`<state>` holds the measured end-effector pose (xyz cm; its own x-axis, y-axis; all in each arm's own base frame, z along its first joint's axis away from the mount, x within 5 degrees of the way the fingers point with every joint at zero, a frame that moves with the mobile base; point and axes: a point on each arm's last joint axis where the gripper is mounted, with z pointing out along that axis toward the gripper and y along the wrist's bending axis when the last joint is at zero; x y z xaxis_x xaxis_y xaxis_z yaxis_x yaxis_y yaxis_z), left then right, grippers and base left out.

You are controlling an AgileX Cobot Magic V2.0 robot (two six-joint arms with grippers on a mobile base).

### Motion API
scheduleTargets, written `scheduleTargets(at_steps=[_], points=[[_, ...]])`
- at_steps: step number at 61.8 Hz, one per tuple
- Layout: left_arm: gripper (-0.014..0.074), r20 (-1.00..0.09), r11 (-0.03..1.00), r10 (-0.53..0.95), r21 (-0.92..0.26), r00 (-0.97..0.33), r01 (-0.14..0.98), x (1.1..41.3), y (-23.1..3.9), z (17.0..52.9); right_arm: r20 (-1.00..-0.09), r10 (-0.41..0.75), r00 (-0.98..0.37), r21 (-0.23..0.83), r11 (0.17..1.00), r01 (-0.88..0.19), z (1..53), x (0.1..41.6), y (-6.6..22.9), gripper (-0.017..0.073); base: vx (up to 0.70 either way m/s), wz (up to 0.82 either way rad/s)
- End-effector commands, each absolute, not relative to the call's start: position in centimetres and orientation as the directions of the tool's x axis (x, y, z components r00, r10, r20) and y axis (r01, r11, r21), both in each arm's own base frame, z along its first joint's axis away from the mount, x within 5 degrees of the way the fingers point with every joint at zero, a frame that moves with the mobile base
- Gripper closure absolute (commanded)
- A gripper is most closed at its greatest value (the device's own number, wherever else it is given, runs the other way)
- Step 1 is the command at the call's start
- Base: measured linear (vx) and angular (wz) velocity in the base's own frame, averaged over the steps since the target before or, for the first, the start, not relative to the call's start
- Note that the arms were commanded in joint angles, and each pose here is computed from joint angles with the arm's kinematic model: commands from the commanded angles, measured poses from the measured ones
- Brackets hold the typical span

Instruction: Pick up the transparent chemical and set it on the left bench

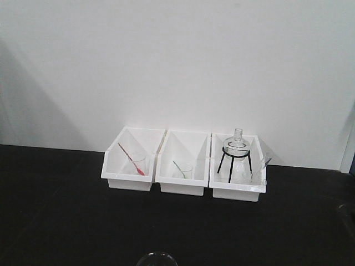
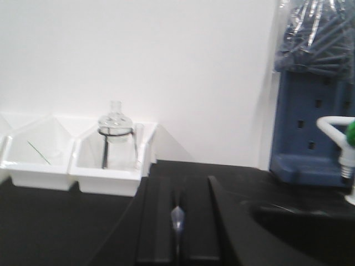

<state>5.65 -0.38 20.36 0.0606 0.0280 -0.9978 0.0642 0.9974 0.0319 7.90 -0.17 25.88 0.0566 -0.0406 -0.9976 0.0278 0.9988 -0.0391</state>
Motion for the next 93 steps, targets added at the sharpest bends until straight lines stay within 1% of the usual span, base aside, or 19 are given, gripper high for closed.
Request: scheduleTargets(at_steps=[1, 5, 7, 12, 16, 21, 25, 30, 35, 40, 45, 52, 61, 81, 88, 93], points=[[0.0597, -0.990, 0.998, 0.014, 0.023, 0.141, 0.063, 5.5, -0.4, 20.6, -0.980, 0.015, 0.197, 0.003, 0.998, -0.059, 29.0, 9.1, 0.5, 0.0562, 0.00, 0.00], [0.0597, -0.990, 0.998, 0.014, 0.023, 0.141, 0.063, 5.5, -0.4, 20.6, -0.977, 0.023, 0.214, 0.002, 0.995, -0.097, 30.1, 10.2, 0.8, 0.0562, 0.00, 0.00], [0.0597, -0.990, 0.998, 0.014, 0.023, 0.141, 0.063, 5.5, -0.4, 20.6, -0.974, 0.008, 0.227, -0.021, 0.992, -0.126, 30.8, 10.9, 1.0, 0.0562, 0.00, 0.00], [0.0597, -0.990, 0.998, 0.014, 0.023, 0.141, 0.063, 5.5, -0.4, 20.6, -0.968, -0.028, 0.250, -0.083, 0.974, -0.212, 32.2, 12.7, 1.8, 0.0562, 0.00, 0.00], [0.0597, -0.990, 0.998, 0.014, 0.023, 0.141, 0.063, 5.5, -0.4, 20.6, -0.970, -0.014, 0.243, -0.087, 0.952, -0.293, 32.9, 14.2, 2.4, 0.0562, 0.00, 0.00], [0.0597, -0.990, 0.998, 0.014, 0.023, 0.141, 0.063, 5.5, -0.4, 20.6, -0.980, 0.026, 0.200, -0.060, 0.908, -0.414, 33.2, 16.0, 3.3, 0.0562, 0.00, 0.00], [0.0597, -0.990, 0.998, 0.014, 0.023, 0.141, 0.063, 5.5, -0.4, 20.6, -0.988, 0.022, 0.151, -0.056, 0.867, -0.495, 33.0, 17.0, 4.0, 0.0561, 0.00, 0.00], [0.0597, -0.990, 0.998, 0.014, 0.023, 0.141, 0.063, 5.5, -0.4, 20.6, -0.995, -0.006, 0.099, -0.060, 0.830, -0.555, 32.6, 18.3, 4.9, 0.0561, 0.00, 0.00], [0.0597, -0.990, 0.998, 0.014, 0.023, 0.141, 0.063, 5.5, -0.4, 20.6, -0.997, -0.022, 0.070, -0.060, 0.799, -0.599, 32.8, 18.9, 6.4, 0.0561, 0.00, 0.00], [0.0597, -0.990, 0.998, 0.014, 0.023, 0.141, 0.063, 5.5, -0.4, 20.6, -0.997, -0.061, 0.045, -0.075, 0.770, -0.633, 32.9, 19.2, 8.3, 0.0561, 0.00, 0.00], [0.0597, -0.990, 0.998, 0.014, 0.023, 0.141, 0.063, 5.5, -0.4, 20.6, -0.992, -0.123, 0.021, -0.106, 0.738, -0.666, 32.8, 19.5, 10.7, 0.0561, 0.00, 0.00], [0.0597, -0.990, 0.998, 0.014, 0.023, 0.141, 0.063, 5.5, -0.4, 20.6, -0.982, -0.188, -0.031, -0.111, 0.698, -0.707, 32.0, 19.9, 13.8, 0.0561, 0.00, 0.00], [0.0597, -0.990, 0.998, 0.014, 0.023, 0.141, 0.063, 5.5, -0.4, 20.6, -0.973, -0.227, -0.049, -0.108, 0.631, -0.768, 31.1, 20.7, 16.9, 0.0561, 0.00, 0.00], [0.0597, -0.990, 0.998, 0.014, 0.023, 0.141, 0.063, 5.5, -0.4, 20.6, -0.953, -0.274, -0.130, -0.059, 0.589, -0.806, 27.8, 24.4, 20.2, 0.0544, 0.00, 0.00], [0.0597, -0.990, 0.998, 0.014, 0.023, 0.141, 0.063, 5.5, -0.4, 20.6, -0.939, -0.292, -0.180, -0.022, 0.575, -0.818, 25.8, 25.1, 20.9, 0.0501, 0.00, 0.00], [0.0597, -0.990, 0.998, 0.014, 0.023, 0.141, 0.063, 5.5, -0.4, 20.6, -0.931, -0.294, -0.215, 0.007, 0.576, -0.817, 24.8, 25.4, 21.2, 0.0439, 0.00, 0.00]])
